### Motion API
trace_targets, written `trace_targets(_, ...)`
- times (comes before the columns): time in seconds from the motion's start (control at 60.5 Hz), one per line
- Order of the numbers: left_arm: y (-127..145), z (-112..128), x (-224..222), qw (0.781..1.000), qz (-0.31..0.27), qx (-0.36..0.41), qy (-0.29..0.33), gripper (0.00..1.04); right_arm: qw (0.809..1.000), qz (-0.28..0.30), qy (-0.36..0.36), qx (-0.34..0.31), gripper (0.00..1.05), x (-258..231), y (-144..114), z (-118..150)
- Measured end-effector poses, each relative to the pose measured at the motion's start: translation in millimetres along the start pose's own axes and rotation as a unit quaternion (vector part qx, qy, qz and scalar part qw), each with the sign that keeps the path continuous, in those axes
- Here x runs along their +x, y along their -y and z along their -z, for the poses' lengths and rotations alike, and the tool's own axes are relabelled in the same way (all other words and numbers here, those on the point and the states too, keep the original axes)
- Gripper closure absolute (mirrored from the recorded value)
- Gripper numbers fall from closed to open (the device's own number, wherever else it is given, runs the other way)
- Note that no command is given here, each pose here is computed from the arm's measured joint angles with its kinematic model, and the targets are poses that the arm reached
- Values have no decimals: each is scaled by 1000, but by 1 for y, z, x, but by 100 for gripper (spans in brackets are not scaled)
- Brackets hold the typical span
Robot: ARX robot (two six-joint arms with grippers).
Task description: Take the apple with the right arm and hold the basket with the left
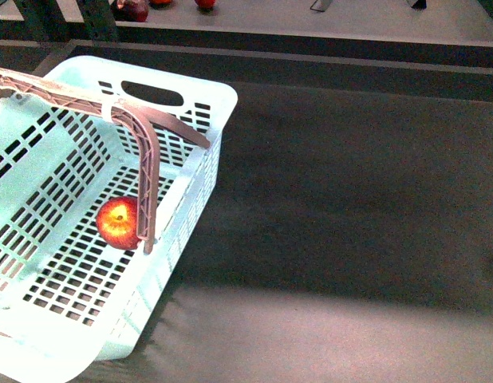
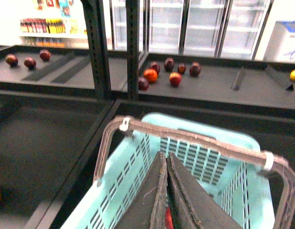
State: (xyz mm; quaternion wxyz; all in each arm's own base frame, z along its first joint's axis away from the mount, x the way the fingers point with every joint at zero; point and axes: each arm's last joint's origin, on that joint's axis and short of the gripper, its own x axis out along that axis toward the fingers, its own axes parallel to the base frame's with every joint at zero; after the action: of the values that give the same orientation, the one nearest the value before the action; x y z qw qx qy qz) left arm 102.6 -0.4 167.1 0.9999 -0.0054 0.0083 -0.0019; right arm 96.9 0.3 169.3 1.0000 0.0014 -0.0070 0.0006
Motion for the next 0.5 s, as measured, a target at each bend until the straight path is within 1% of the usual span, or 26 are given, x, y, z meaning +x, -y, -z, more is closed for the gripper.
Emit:
trace_targets(0.099,0,-1,-5,1000,0,0,13,101,1000,0,0,0,9,0,0,0)
trace_targets(0.496,0,-1,-5,1000,0,0,14,101,1000,0,0,0,9,0,0,0)
